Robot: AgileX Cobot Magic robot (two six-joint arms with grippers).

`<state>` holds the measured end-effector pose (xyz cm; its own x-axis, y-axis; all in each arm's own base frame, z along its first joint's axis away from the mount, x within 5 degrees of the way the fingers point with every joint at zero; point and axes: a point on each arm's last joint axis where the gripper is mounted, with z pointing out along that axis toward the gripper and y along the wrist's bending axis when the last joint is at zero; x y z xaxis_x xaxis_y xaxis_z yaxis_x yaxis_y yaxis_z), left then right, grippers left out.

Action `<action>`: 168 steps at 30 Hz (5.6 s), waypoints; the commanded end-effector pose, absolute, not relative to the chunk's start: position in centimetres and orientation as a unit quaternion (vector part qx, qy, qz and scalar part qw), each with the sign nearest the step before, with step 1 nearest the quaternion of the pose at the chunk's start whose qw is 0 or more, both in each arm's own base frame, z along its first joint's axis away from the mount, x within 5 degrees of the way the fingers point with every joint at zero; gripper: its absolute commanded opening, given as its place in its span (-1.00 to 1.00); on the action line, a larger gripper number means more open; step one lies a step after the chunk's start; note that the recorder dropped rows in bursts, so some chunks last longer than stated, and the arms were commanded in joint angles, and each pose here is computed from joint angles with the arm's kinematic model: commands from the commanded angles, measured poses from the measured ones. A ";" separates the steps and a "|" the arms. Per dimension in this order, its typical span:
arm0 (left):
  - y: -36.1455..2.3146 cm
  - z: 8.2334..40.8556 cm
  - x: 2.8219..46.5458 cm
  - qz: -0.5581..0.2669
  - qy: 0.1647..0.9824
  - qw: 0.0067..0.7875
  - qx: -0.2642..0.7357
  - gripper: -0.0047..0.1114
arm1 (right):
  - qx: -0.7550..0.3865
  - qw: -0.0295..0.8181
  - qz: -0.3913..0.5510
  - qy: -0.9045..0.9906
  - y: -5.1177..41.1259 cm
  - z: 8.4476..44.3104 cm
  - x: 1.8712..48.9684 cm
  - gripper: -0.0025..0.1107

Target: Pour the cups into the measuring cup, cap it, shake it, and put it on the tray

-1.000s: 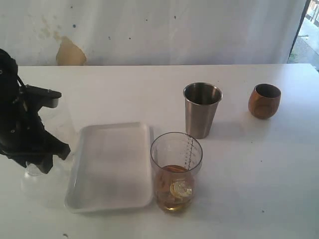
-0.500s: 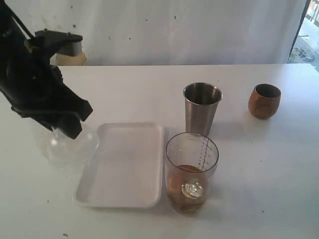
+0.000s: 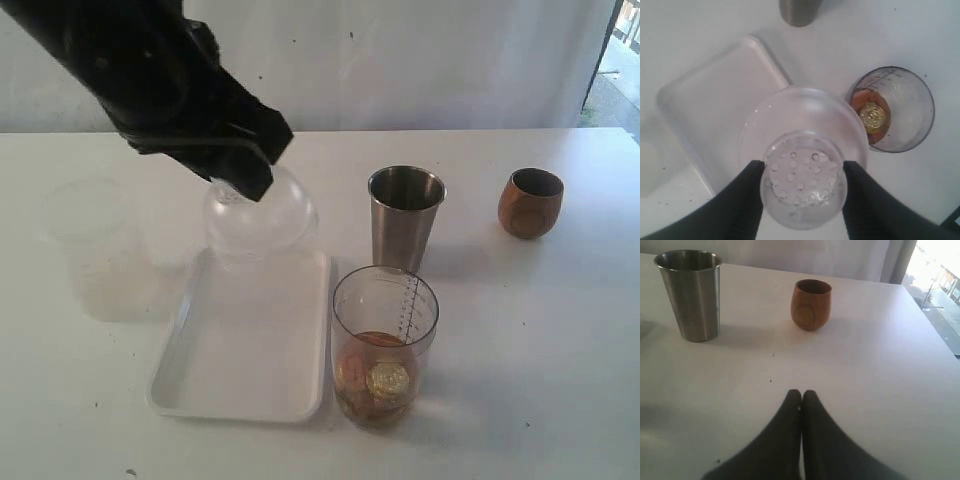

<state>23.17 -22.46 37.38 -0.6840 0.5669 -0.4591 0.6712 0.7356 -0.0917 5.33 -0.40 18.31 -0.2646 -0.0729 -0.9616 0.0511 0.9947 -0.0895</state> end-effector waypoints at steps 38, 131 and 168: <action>-31.9 35.9 21.2 -0.106 0.866 0.202 0.444 -0.92 | -0.006 0.606 -0.055 0.794 -0.4 18.2 5.3 -0.96; -32.9 33.2 21.5 -0.088 0.831 0.175 0.521 0.29 | -0.006 0.606 -0.055 0.794 -0.4 18.2 5.3 -0.96; -31.5 37.0 20.2 -0.117 0.810 0.211 0.535 -0.91 | -0.006 0.606 -0.055 0.794 -0.4 18.2 5.3 -0.96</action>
<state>20.73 -31.60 36.45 -0.3563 0.8164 -0.4545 0.9041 0.4241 0.0529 5.33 -0.40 18.31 -0.2646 -0.0729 -0.9616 0.0511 0.9947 -0.0895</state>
